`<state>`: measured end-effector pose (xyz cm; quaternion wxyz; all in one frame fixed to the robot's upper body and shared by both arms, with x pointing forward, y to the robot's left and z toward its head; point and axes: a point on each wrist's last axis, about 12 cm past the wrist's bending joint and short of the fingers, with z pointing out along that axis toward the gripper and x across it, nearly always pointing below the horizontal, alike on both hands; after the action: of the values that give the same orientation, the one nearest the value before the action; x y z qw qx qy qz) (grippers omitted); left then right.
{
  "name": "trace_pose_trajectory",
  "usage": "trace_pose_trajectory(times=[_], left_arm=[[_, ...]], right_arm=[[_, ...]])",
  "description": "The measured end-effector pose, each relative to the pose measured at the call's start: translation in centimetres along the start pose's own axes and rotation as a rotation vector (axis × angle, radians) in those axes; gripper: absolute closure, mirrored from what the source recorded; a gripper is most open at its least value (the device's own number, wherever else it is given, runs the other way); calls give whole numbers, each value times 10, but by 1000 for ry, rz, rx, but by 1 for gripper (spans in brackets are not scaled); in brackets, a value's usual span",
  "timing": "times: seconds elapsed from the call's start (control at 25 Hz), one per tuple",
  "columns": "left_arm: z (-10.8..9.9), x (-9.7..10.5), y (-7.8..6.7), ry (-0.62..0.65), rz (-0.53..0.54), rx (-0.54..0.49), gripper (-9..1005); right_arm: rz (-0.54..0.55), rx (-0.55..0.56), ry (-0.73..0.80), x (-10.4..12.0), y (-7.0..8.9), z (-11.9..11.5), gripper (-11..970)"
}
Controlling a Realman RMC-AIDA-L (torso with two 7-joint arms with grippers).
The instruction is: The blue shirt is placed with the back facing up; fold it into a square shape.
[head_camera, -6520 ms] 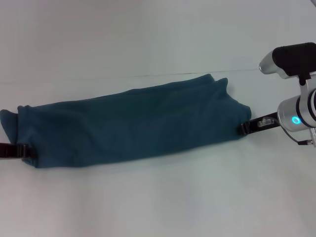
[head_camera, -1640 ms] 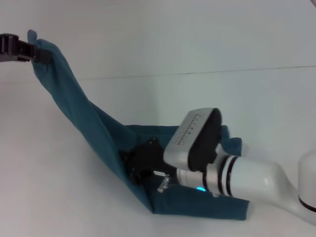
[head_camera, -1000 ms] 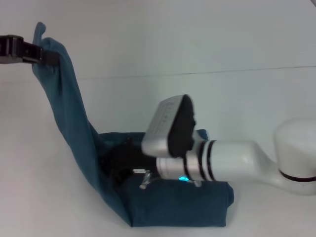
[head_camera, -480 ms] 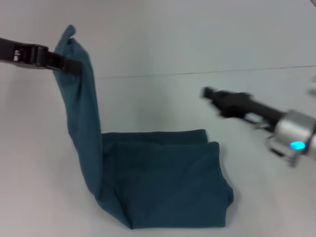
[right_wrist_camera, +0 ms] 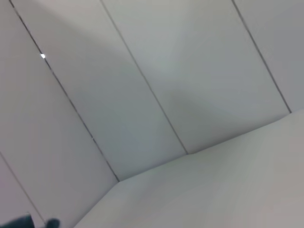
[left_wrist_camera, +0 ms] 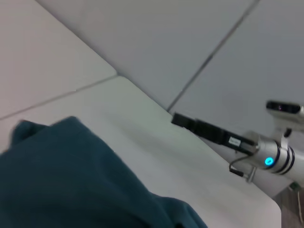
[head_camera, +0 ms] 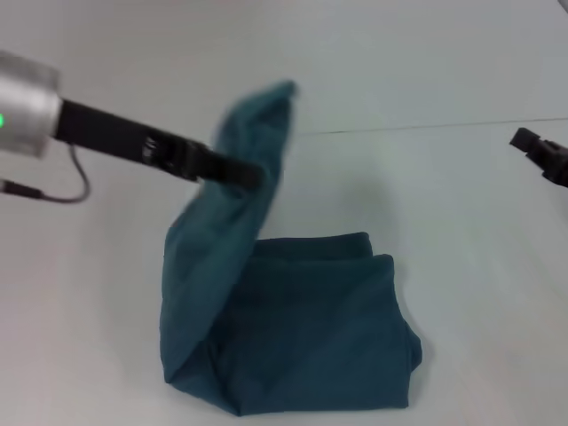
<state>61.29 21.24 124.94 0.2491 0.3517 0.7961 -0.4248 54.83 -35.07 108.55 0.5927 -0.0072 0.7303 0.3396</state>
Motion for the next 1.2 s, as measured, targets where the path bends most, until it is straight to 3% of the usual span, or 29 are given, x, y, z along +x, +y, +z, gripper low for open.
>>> trace_pose_trajectory(times=[0.08, 0.12, 0.2, 0.36, 0.4, 0.48, 0.72, 0.96, 1.2], left_arm=[[18, 7, -6, -2, 26, 20, 789], [39, 16, -11, -11, 46, 46, 789], [51, 22, -11, -11, 48, 65, 787], [90, 49, -5, -38, -4, 93, 783], [106, 64, -2, -55, -13, 80, 782], [118, 75, 1, -55, -8, 62, 780], [122, 83, 3, -42, -56, 65, 774], [120, 84, -9, 21, -61, 162, 768], [98, 81, -5, -42, -84, 178, 523]], right_arm=[[5, 13, -10, -4, -5, -7, 959], [5, 13, -10, -4, -5, -7, 959], [6, 17, -18, -7, -6, -10, 959], [7, 18, -32, -12, -8, -13, 959], [7, 18, -30, -12, -8, -13, 959], [6, 19, -30, -13, -9, -13, 959], [-8, 14, -23, -17, -8, -9, 958], [-19, 15, -12, -20, -9, -6, 958], [-85, -38, 47, -23, -1, -2, 958]])
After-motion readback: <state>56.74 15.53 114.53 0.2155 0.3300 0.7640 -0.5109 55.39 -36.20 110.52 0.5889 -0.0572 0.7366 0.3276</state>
